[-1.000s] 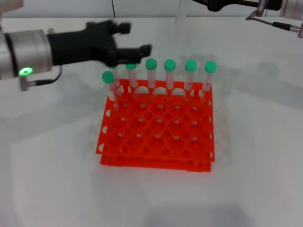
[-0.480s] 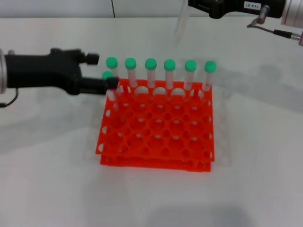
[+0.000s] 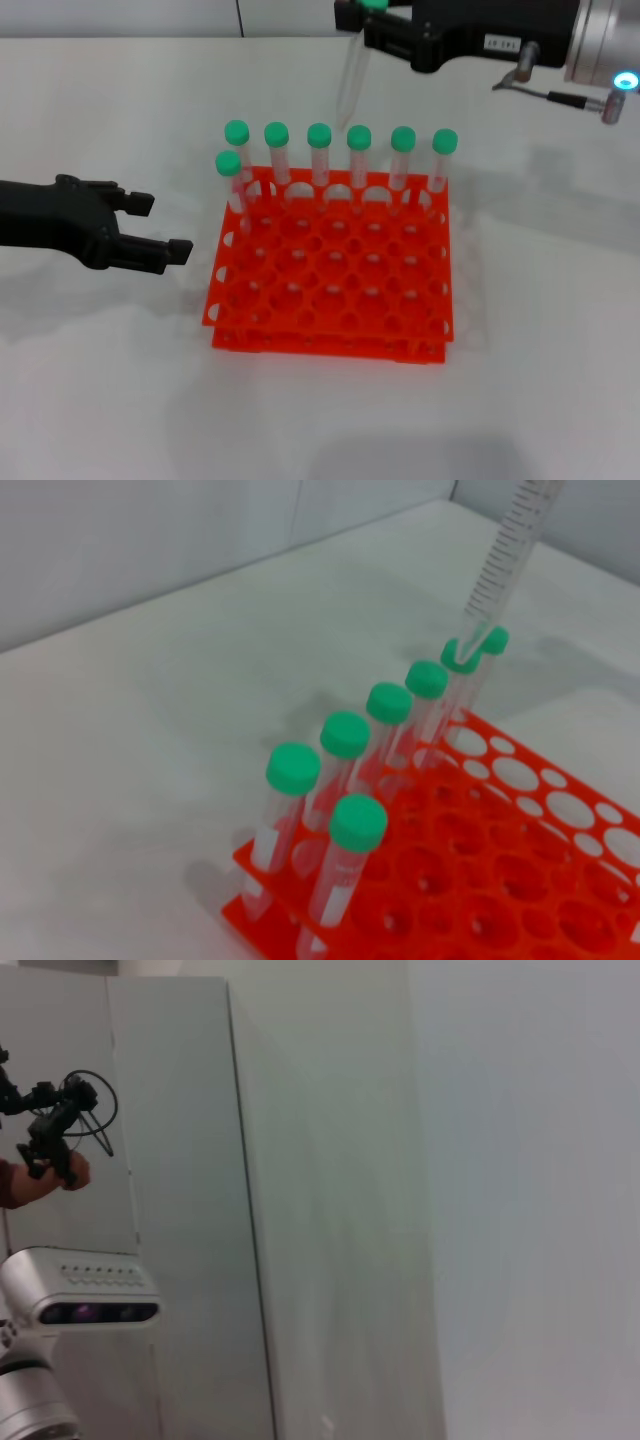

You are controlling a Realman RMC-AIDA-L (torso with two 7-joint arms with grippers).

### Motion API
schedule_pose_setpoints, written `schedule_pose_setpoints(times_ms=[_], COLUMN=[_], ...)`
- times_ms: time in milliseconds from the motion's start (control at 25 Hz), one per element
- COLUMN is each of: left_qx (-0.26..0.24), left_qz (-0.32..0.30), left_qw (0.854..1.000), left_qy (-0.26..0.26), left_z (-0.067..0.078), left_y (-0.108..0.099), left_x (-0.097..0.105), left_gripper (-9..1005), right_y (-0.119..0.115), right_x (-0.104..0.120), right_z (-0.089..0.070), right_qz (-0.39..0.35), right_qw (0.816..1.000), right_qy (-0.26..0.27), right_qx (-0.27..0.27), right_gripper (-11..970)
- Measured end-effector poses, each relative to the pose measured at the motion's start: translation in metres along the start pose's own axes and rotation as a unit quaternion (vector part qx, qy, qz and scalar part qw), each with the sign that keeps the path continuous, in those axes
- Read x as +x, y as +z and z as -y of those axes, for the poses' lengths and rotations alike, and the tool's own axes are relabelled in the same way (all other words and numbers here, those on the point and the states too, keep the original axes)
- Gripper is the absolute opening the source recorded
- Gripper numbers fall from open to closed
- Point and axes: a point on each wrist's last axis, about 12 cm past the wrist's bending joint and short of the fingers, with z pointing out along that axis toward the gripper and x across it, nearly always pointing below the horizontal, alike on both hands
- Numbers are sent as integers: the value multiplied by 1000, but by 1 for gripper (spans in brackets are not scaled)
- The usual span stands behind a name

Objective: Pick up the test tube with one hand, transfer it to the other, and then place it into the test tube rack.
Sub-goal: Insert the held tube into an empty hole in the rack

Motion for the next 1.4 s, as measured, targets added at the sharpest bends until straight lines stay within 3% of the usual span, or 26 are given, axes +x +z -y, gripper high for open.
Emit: schedule_pose_setpoints(times_ms=[760,1400], left_qx=[-4,-8], left_qz=[-14,-27], left_qw=[1000,999], left_qy=[12,19], left_z=[0,-1], left_y=[8,11], left_x=[26,35], left_gripper=[893,894], right_y=[24,55], right_x=[29,38], right_z=[-19,-30], right_qz=[-39,-41], right_qw=[999,999], right_qy=[24,26], right_qx=[-13,-13], right_gripper=[267,266])
